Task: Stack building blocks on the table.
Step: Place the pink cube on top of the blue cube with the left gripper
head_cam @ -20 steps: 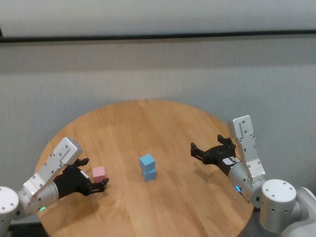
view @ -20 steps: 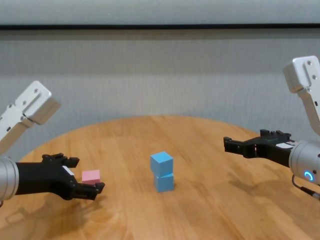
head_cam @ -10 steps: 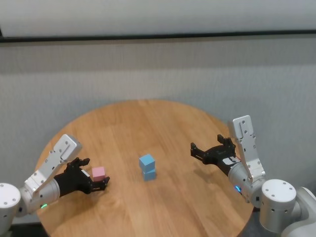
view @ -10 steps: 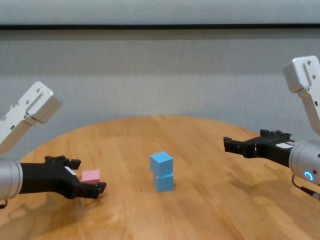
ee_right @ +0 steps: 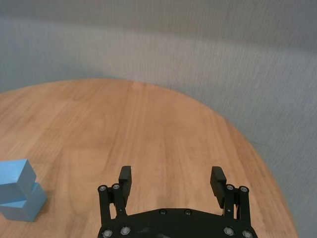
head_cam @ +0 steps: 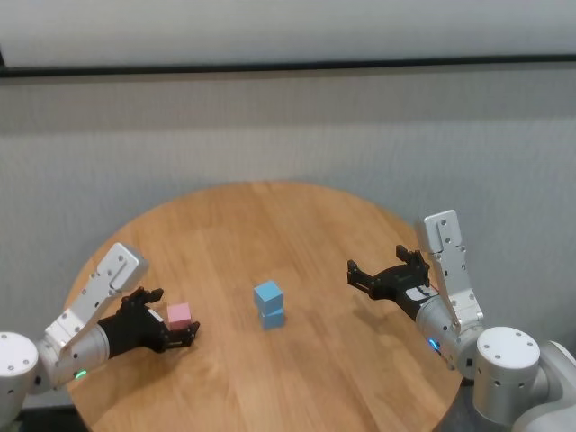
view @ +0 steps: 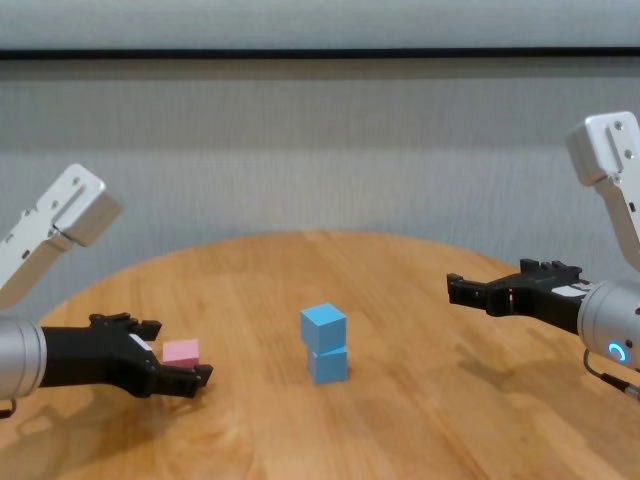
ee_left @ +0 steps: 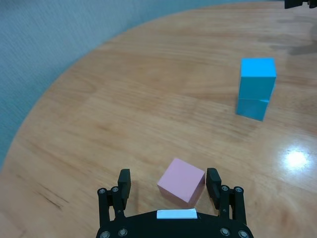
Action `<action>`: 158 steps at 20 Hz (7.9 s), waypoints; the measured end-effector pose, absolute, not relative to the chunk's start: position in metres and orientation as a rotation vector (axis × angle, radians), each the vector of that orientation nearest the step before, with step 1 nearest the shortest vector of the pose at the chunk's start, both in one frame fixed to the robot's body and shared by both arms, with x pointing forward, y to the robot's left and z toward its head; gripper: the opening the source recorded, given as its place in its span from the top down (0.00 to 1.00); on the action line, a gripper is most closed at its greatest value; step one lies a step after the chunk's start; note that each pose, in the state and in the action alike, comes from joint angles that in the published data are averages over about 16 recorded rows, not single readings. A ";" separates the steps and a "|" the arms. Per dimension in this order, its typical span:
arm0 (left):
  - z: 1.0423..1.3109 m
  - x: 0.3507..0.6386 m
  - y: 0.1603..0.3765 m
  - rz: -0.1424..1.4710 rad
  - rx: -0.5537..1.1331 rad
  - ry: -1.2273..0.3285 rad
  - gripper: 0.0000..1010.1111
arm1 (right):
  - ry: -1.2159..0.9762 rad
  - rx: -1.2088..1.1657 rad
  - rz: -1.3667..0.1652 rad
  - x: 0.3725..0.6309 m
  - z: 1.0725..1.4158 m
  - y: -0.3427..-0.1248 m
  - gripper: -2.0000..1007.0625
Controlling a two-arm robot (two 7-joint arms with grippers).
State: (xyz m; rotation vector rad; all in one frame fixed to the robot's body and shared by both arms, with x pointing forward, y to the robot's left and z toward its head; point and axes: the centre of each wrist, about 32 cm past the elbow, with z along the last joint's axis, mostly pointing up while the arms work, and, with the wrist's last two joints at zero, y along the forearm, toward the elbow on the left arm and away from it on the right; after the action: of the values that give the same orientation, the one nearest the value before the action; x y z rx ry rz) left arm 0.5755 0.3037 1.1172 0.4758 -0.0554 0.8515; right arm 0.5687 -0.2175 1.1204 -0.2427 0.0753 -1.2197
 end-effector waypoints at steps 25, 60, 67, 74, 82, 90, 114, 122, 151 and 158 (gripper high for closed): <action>1.118 0.578 0.301 0.850 0.497 -0.052 0.53 | 0.075 -0.243 -1.220 0.569 1.120 -0.218 0.00; 1.187 0.588 0.259 0.717 0.461 -0.120 0.61 | 0.075 -0.243 -1.220 0.569 1.120 -0.218 0.00; 1.193 0.597 0.249 0.683 0.467 -0.102 0.61 | 0.075 -0.243 -1.220 0.569 1.120 -0.218 0.00; 1.195 0.604 0.238 0.652 0.440 -0.081 0.61 | 0.075 -0.243 -1.220 0.569 1.120 -0.218 0.00; 1.192 0.612 0.229 0.633 0.415 -0.052 0.61 | 0.075 -0.243 -1.220 0.569 1.120 -0.218 0.00; 1.187 0.619 0.226 0.628 0.413 -0.026 0.61 | 0.075 -0.243 -1.220 0.569 1.120 -0.218 0.00; 1.185 0.628 0.214 0.620 0.409 0.008 0.61 | 0.075 -0.243 -1.220 0.569 1.120 -0.218 0.00; 1.183 0.630 0.213 0.622 0.413 0.018 0.61 | 0.075 -0.243 -1.220 0.569 1.120 -0.218 0.00; 1.179 0.634 0.211 0.624 0.430 0.040 0.61 | 0.075 -0.243 -1.220 0.569 1.120 -0.218 0.00; 1.180 0.634 0.211 0.622 0.429 0.044 0.54 | 0.075 -0.243 -1.220 0.569 1.120 -0.218 0.00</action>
State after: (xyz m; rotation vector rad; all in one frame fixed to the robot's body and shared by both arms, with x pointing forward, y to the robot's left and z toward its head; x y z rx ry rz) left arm 0.6344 0.2111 1.1799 0.4291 0.0443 0.6223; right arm 0.5687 -0.2176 1.1204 -0.2427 0.0753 -1.2197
